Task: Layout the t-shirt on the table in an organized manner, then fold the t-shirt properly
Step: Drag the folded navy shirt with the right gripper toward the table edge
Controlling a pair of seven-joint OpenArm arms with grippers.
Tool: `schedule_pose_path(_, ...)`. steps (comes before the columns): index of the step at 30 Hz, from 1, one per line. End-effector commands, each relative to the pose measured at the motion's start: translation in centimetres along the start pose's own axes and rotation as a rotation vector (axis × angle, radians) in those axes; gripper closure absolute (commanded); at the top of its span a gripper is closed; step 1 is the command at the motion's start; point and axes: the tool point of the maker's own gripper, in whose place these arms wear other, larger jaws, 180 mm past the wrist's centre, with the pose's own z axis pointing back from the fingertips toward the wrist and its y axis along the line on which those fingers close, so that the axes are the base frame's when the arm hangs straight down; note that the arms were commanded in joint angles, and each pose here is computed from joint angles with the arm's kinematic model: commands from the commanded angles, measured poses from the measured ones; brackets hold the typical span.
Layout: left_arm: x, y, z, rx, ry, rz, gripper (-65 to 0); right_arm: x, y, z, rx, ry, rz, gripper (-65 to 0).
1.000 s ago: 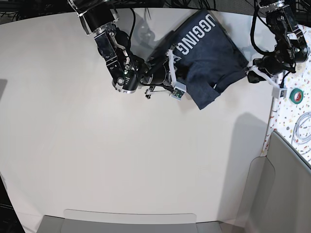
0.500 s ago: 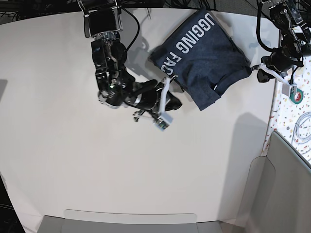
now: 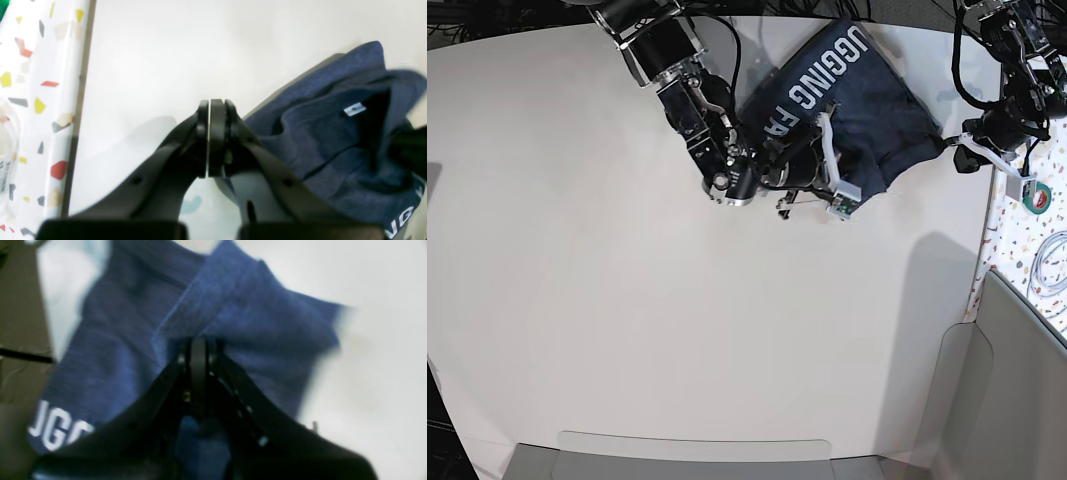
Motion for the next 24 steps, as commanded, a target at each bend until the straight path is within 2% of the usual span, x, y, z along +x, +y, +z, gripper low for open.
schedule_pose_path(1, 1.2, 0.0, 0.5, -0.001, -0.041, -0.019, -1.1, 2.2, 0.2, 0.5, 0.010, -0.064, 0.028, 0.0)
schedule_pose_path(10, 0.8, -0.2, 0.3, -0.006, -0.041, 0.000, -1.1, 7.7, 2.9, 3.0, 0.122, -0.259, 0.058, 0.0)
schedule_pose_path(15, 0.7, -0.4, 0.2, -0.012, -0.040, 0.007, -1.1, 8.8, 3.8, 3.7, 0.158, -0.304, 0.061, 0.0)
schedule_pose_path(19, 0.6, -0.4, 0.2, -0.012, -0.040, 0.009, -1.1, 6.6, 4.8, 1.3, 0.199, -0.209, 0.053, 0.0)
schedule_pose_path(24, 0.6, -0.4, 0.2, -0.011, -0.040, 0.008, -1.1, 0.8, 4.1, -2.7, 0.202, 0.007, 0.018, 0.0)
